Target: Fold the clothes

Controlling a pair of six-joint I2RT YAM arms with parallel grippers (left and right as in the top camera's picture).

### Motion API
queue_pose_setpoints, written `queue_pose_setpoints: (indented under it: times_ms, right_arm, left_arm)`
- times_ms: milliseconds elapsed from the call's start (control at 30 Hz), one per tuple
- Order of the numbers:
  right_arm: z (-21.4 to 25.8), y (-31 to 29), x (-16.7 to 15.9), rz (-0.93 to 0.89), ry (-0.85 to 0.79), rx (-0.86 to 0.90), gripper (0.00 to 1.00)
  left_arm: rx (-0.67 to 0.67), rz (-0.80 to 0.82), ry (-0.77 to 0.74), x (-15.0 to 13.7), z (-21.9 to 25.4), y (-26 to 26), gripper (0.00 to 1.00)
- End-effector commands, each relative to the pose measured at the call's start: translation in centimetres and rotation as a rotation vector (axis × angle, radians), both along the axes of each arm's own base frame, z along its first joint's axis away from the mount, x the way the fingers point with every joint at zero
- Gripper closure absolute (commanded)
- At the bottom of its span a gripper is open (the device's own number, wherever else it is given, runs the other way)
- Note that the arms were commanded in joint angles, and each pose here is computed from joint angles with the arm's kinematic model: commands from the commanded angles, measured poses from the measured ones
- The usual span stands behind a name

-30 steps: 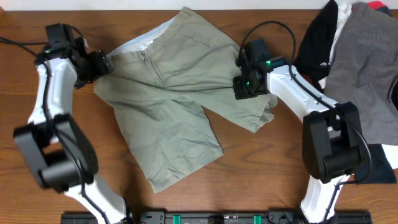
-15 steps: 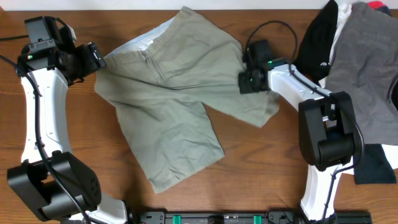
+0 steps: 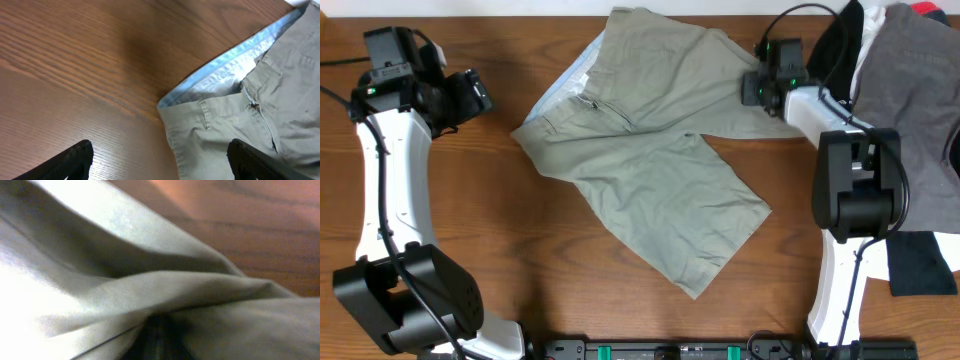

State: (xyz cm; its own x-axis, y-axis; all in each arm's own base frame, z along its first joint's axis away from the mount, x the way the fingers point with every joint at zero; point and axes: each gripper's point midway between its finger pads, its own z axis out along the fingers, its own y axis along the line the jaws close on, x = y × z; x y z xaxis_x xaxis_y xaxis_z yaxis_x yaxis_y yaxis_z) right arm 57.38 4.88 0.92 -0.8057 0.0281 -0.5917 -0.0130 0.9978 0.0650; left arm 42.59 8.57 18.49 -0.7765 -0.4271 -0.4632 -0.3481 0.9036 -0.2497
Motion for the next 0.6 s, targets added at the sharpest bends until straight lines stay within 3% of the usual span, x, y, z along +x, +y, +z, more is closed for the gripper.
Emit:
queue_pose_setpoints:
  times_ms: [0, 100, 200, 367, 567]
  right_arm:
    - [4.5, 0.5, 2.0, 0.055, -0.018, 0.013, 0.71]
    - [10.1, 2.6, 1.0, 0.126, 0.054, 0.090, 0.33]
    - [14.6, 4.7, -1.9, 0.214, 0.141, 0.162, 0.20]
    - [18.0, 7.1, -7.3, 0.344, 0.272, 0.189, 0.09]
    - [17.9, 7.8, -9.6, 0.367, 0.348, 0.182, 0.10]
  left_arm:
    - [0.011, -0.045, 0.000, 0.3, 0.0, -1.2, 0.13]
    - [0.045, -0.137, -0.004, 0.9, -0.4, -2.7, 0.13]
    - [0.109, -0.300, -0.025, 2.4, -1.4, -5.0, 0.13]
    - [0.210, -0.659, -0.116, 6.0, -4.4, -10.2, 0.13]
    - [0.221, -0.707, -0.139, 9.6, -10.0, -11.8, 0.13]
